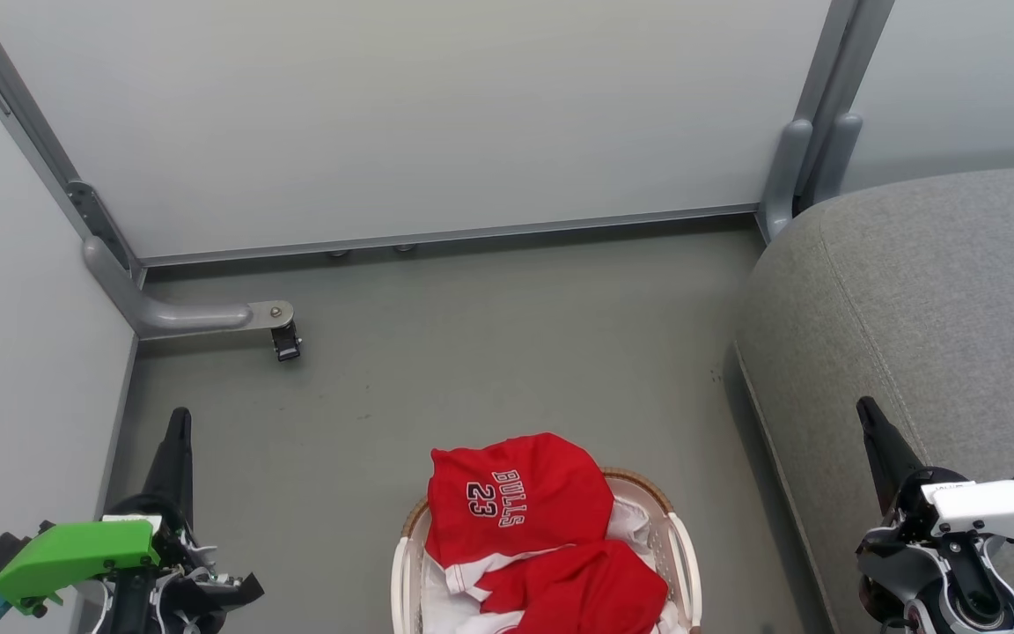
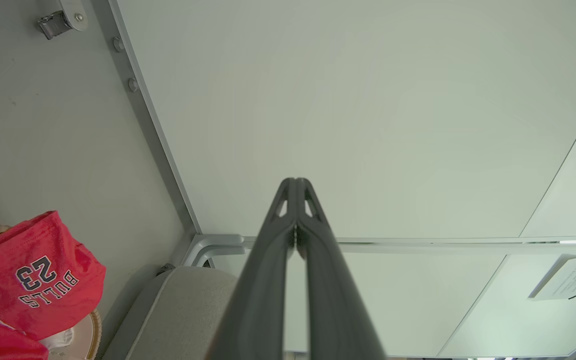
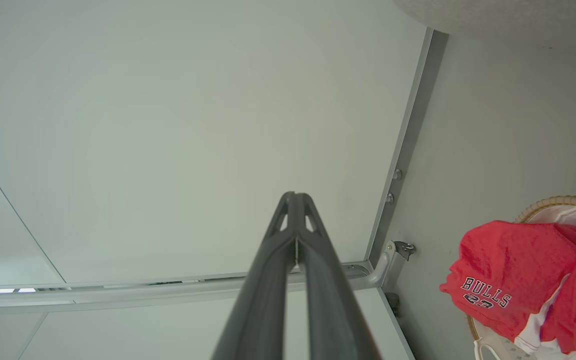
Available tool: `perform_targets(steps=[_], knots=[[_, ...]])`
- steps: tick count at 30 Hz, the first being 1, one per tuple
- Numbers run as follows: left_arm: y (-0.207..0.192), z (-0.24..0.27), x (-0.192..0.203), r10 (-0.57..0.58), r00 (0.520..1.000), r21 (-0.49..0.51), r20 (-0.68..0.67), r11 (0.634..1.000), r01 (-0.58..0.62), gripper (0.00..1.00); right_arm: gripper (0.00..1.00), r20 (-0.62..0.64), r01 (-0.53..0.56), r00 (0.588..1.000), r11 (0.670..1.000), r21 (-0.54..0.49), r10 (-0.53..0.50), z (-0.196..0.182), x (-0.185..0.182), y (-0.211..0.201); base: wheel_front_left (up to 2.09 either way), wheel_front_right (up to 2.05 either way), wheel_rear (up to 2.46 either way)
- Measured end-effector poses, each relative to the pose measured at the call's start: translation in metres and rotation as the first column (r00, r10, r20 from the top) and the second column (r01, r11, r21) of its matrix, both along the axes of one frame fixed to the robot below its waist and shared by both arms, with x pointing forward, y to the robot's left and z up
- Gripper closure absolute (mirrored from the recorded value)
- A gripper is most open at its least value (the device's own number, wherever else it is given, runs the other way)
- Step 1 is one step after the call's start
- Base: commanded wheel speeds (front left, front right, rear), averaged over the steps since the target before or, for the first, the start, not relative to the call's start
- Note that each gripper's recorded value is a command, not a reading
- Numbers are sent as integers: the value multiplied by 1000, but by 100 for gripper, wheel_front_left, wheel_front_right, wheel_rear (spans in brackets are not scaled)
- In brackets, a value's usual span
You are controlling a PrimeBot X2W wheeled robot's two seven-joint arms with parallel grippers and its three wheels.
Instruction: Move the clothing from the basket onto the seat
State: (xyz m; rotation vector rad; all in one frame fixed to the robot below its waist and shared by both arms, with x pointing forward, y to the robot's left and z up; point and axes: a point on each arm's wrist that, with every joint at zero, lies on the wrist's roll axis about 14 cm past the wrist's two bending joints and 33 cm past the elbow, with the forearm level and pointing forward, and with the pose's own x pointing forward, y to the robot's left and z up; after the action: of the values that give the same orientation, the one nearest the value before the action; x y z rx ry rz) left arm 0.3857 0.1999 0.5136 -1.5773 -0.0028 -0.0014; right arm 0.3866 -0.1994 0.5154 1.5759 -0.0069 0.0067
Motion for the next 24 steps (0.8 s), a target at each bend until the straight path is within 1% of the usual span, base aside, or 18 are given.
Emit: perform_targets(steps=[1, 2, 9, 17, 24], knots=[[0, 0, 0, 0, 1000, 0, 0, 1000, 0, 100, 100, 0, 0, 1000, 1000, 0, 0, 0, 0, 0, 0, 0, 0], [0, 0, 0, 0, 1000, 0, 0, 1000, 0, 0, 0, 0, 0, 1000, 1000, 0, 0, 0, 0, 0, 0, 0, 0], [-4, -33, -14, -1, 995, -12, -97, 1000, 0, 0, 0, -92, 4, 996, 1000, 20, -2, -31, -13, 5, 0, 0, 0], [-12, -29, -13, 0, 996, 10, -88, 1000, 1, 0, 0, -95, 25, 995, 1000, -5, -26, -32, -13, 4, 0, 0, 0], [-16, -25, -12, 4, 997, 47, -75, 999, -1, 0, 0, -100, 47, 994, 996, -75, -55, -33, -13, -1, 0, 0, 0]])
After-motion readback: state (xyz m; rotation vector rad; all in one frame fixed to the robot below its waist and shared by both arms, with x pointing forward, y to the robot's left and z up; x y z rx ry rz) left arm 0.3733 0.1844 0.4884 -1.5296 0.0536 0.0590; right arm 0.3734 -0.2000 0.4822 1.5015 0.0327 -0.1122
